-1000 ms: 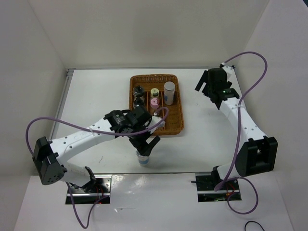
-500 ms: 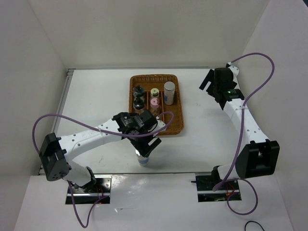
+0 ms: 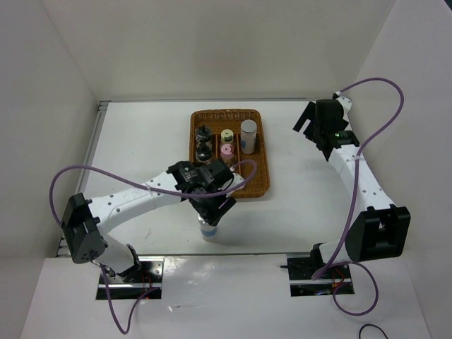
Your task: Organize the condiment bottles
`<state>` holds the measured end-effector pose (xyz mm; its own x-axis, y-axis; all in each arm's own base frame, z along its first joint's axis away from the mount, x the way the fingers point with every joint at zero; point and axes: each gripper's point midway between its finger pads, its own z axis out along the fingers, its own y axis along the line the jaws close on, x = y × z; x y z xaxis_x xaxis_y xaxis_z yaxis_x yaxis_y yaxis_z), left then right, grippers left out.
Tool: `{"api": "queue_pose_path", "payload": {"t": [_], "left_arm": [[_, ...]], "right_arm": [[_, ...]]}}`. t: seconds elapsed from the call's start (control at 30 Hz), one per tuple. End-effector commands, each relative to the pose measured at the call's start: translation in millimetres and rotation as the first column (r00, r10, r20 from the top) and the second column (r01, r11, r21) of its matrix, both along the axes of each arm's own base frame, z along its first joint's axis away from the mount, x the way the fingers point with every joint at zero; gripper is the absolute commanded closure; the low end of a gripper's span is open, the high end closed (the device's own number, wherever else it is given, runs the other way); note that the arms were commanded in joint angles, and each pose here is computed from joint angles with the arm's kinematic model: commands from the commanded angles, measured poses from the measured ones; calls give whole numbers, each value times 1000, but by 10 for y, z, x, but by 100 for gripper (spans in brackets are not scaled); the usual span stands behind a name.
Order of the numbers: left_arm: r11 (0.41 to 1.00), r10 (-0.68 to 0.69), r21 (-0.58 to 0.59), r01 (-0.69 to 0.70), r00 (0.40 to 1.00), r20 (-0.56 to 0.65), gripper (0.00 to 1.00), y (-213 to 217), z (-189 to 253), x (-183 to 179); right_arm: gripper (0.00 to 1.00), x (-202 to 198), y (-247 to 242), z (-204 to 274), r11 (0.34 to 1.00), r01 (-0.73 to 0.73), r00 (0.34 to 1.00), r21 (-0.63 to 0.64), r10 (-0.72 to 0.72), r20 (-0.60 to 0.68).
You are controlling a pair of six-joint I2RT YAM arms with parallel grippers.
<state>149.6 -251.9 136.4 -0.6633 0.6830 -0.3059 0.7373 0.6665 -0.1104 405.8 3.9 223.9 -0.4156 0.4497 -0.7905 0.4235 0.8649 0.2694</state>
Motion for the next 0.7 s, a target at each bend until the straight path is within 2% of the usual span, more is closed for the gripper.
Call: {"api": "queue_pose_path", "payload": {"t": [0.0, 0.07, 0.23, 0.37, 0.53, 0.67], "left_arm": [[993, 8, -122, -2, 999, 48, 62, -231, 412, 94], [982, 13, -190, 5, 996, 94, 62, -331, 680, 162], [960, -19, -273, 57, 990, 140, 62, -547, 1065, 255], [937, 31, -345, 57, 970, 243, 62, -709, 1410, 477], [939, 83, -340, 44, 932, 352, 61, -945, 1489, 876], [934, 126, -357, 33, 902, 413, 61, -1203, 1561, 1178]], "right_arm": [[2, 34, -30, 131, 1000, 13, 998, 10, -14, 56], [2, 34, -30, 131, 1000, 13, 998, 10, -14, 56], [2, 57, -66, 54, 1000, 23, 999, 8, -23, 36], [2, 27, -139, -9, 999, 47, 999, 15, -47, 18], [2, -134, -102, -302, 998, 50, 998, 47, -49, -28], [2, -191, -105, -363, 998, 51, 998, 45, -49, -46]]}}
